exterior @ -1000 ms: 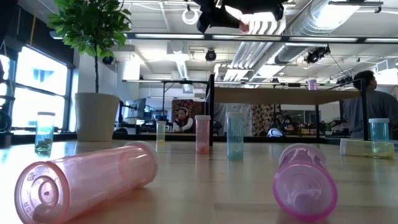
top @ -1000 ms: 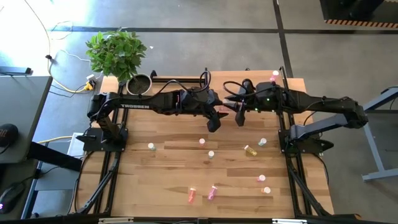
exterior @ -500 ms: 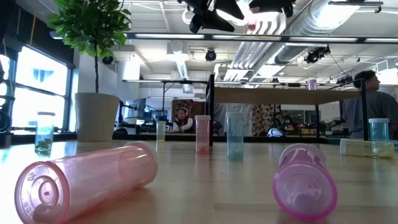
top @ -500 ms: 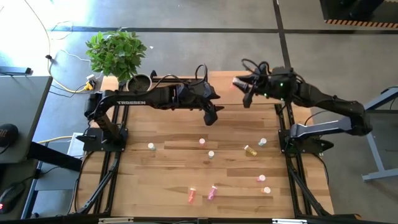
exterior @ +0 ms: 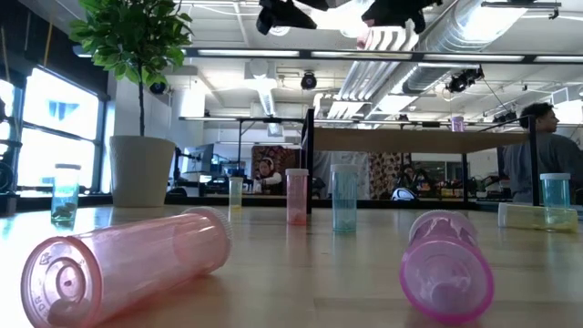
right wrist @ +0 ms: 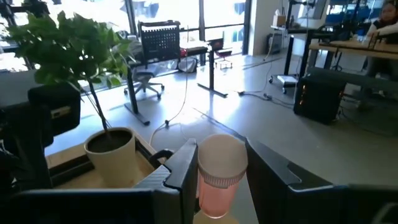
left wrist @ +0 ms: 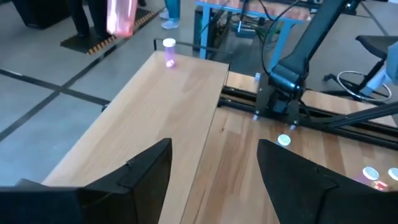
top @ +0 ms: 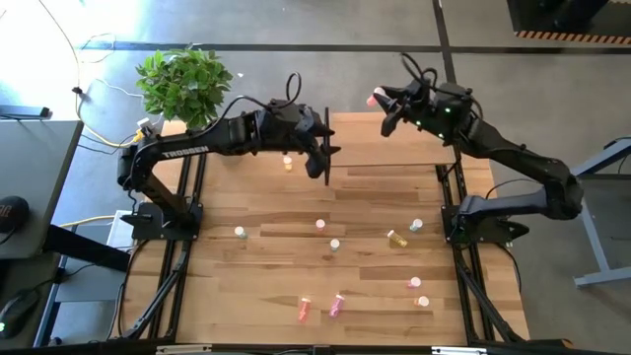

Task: Pick and place medicine bottles onto shelf by color
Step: Put the bottom left pink pill bottle on the shelf

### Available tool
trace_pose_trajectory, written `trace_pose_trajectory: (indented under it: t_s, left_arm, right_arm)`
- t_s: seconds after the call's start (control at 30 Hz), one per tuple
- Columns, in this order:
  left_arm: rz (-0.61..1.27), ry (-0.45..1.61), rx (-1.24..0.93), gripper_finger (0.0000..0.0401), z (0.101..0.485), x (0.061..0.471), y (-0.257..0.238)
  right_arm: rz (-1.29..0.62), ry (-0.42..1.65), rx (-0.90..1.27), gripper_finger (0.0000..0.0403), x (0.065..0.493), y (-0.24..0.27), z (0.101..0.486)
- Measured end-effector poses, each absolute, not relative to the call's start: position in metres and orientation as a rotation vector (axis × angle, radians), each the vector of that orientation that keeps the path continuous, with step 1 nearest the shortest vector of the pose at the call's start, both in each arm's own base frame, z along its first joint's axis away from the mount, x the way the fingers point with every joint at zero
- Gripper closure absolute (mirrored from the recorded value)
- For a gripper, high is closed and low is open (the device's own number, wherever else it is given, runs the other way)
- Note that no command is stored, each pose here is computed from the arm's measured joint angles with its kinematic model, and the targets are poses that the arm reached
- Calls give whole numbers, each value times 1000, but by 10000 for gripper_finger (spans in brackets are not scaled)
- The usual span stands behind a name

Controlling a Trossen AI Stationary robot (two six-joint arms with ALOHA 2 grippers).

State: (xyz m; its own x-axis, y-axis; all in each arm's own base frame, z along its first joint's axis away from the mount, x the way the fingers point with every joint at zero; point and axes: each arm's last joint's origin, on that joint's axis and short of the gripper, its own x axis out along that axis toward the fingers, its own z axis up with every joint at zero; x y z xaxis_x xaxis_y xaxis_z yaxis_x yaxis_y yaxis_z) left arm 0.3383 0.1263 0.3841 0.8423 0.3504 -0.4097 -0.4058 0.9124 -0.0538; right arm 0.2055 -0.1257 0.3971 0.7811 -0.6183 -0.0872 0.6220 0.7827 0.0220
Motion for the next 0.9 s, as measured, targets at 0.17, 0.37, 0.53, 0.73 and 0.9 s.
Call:
trace_pose_trajectory:
  t_s: [0.17,0.37,0.53,0.73,0.9]
  left_arm:
    - [376,407,-148,185,383,337,131]
    - [315,373,-193,197,363,339,132]
    - [319,344,-212,206,349,334,132]
    - [327,308,-210,213,347,322,129]
    - [341,267,-225,213,341,308,128]
  right_arm:
    - [-669,128,47,304,220,-134,385]
    - [-668,186,56,304,234,-143,370]
    - [-665,230,62,304,244,-148,359]
    - [-642,299,19,304,256,-154,345]
    - [-632,352,1,304,267,-161,330]
